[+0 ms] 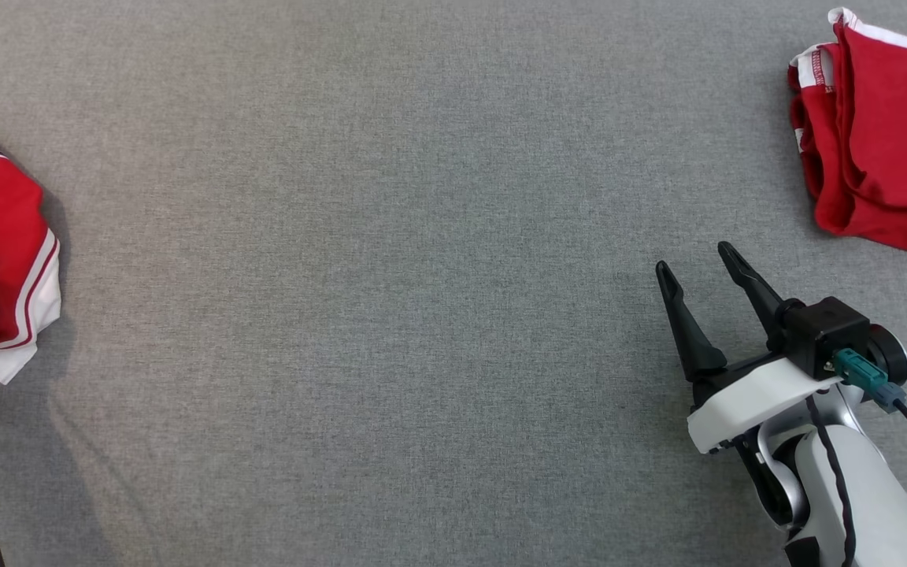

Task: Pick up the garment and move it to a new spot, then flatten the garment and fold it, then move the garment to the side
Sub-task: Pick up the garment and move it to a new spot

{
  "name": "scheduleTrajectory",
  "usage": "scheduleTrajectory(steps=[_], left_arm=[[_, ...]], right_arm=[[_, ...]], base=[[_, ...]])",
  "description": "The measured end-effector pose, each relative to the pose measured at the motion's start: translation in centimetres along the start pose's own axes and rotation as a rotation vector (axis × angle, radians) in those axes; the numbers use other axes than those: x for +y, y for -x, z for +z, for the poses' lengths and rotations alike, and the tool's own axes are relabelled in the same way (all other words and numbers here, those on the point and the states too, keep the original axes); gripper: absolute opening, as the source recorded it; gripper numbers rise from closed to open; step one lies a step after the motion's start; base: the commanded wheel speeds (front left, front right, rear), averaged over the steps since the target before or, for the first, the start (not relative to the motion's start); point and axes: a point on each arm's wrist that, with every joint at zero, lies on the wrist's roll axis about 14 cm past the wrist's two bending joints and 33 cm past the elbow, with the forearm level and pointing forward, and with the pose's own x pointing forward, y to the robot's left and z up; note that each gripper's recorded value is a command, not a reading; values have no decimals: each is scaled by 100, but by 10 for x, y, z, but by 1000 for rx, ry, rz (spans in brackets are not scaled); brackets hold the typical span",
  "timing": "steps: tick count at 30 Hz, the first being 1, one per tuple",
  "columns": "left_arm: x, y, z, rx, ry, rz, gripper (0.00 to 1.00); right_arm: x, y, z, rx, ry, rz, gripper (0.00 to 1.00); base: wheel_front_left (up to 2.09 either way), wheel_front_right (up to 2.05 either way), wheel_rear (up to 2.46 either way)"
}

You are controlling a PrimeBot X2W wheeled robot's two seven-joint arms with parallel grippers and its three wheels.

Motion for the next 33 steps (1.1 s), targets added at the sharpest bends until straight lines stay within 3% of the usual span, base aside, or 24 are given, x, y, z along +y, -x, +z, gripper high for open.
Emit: scheduleTrajectory(steps=[8,9,10,11,26,33], left_arm=[[-11,-5,-21,120,46,-31,100],[-12,-5,-21,120,46,-33,51],[-10,-5,-20,114,39,-33,18],[-9,-5,-19,104,35,-32,0],[-21,29,85,-310,-63,-107,0],[-56,60,142,-501,-148,-211,0]], right_arm=[[-6,0,-4,15,4,-14,100],[-6,0,-4,18,6,-15,100],[-6,0,-3,16,7,-15,100],[-6,-1,-3,16,9,-15,100],[15,2,16,-38,-5,26,100],[19,10,29,-80,-18,25,100]], base=[[0,0,0],[0,0,0],[0,0,0],[0,0,0],[0,0,0],[0,0,0]])
